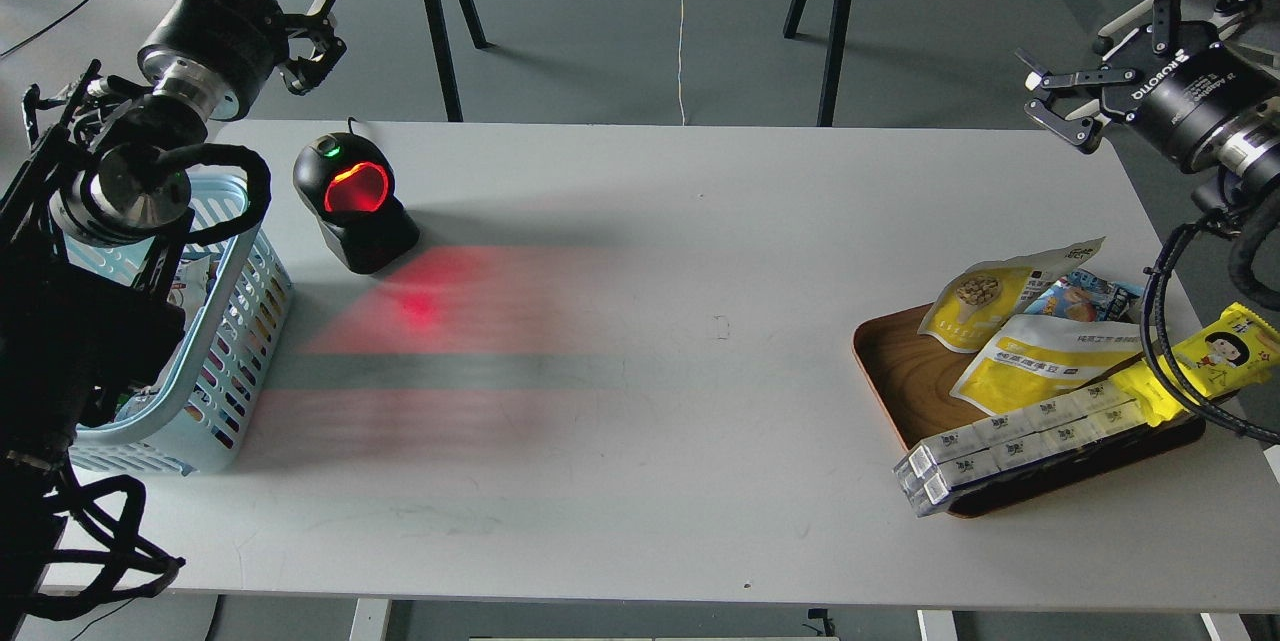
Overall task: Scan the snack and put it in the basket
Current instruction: 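Raise the right gripper and move it toward the wooden tray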
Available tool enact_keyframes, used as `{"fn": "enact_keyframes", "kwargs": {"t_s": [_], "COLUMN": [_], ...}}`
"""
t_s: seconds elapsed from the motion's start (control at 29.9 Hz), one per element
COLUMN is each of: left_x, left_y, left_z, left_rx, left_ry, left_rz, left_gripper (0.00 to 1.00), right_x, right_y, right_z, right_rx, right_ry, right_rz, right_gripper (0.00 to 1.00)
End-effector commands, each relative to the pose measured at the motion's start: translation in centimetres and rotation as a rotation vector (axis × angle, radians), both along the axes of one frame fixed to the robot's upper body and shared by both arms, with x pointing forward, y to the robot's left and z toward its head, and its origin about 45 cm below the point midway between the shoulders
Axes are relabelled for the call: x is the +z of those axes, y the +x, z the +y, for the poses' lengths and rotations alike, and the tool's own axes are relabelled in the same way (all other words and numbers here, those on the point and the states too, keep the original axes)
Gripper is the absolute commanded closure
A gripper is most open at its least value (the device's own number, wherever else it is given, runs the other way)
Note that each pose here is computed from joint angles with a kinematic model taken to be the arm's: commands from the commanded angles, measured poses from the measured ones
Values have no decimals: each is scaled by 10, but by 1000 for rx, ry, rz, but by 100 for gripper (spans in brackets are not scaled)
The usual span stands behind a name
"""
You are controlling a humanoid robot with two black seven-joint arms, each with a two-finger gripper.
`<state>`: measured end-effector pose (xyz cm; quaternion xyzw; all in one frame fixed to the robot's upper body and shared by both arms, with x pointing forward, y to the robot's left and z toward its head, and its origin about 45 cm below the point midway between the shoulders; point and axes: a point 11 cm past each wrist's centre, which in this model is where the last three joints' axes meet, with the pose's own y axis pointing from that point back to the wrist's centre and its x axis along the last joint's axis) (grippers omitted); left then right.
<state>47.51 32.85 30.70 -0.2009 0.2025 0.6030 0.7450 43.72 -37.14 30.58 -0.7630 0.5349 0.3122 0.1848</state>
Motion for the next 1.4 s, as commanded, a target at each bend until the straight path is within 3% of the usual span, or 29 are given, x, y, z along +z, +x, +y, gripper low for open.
{"fn": "enact_keyframes", "kwargs": {"t_s": [0.0, 0.74, 1.14, 1.37], "left_x": [1, 5, 16, 22], "left_y": [0, -1, 1, 4], "left_z": [1, 0, 1, -5], "left_rx": [0, -29, -32, -51], "left_ry": [6, 3, 1, 7], "left_rz": [-3, -29, -48, -57], "left_gripper": [0, 0, 0, 0], "right_x": [-6, 6, 41, 96], "right_y": [4, 4, -12, -22], "right_z": [12, 11, -2, -21], "right_rx": [1, 23, 41, 42], "right_ry": [8, -44, -56, -194], "right_rz": [20, -17, -73, -143], "right_gripper": [0, 0, 0, 0]}}
